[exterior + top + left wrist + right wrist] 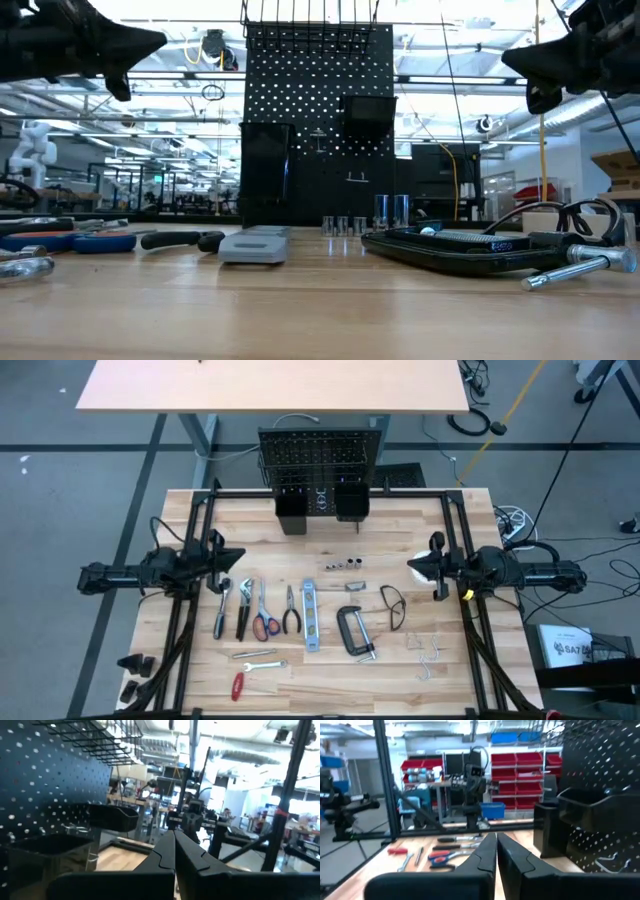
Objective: Hang tools onto peg board
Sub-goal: Put the right large socket into the right black bin on the peg board
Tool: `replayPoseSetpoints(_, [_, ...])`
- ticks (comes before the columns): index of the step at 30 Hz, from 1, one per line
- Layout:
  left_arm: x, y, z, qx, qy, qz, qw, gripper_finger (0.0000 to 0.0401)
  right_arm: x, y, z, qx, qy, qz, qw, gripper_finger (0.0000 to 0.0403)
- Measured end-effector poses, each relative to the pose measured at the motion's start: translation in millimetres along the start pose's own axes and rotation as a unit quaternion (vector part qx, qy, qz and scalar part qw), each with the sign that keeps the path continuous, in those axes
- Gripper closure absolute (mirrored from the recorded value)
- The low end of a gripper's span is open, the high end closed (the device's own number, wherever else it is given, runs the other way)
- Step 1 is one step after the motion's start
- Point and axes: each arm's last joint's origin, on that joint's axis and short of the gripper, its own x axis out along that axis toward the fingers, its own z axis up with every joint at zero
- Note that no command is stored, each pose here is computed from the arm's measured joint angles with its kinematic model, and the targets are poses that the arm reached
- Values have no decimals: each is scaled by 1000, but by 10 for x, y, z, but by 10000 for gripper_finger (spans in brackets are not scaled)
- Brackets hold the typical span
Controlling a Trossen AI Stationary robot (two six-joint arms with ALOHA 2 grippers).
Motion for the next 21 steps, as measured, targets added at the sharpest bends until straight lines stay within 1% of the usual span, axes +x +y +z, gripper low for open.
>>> replayPoseSetpoints(3, [-1,-3,33,-4,-17,0,1000,401,0,-15,29,13,-16,-27,999,376])
replayPoseSetpoints(6, [0,-9,52,7,-20,-6,1000,401,7,-18,75,18,-40,-37,998,358])
replayPoseSetpoints(10, [8,-9,198,27,-18,28,999,401,33,-13,170,17,-67,-38,997,330])
replayPoseSetpoints(12, [23,-19,268,51,-5,32,998,401,61,-15,222,17,-63,-50,997,316])
replayPoseSetpoints(14, [54,-38,369,60,0,32,998,401,104,-16,280,17,-54,-63,996,302])
replayPoseSetpoints(17, [132,-67,488,87,23,33,995,401,196,-5,396,13,-40,-66,997,283])
replayPoseSetpoints(19, [205,-76,530,103,41,50,993,401,275,7,497,13,-31,-66,997,273])
replayPoseSetpoints(21, [286,-82,595,111,51,80,989,401,356,18,574,10,-12,-66,998,265])
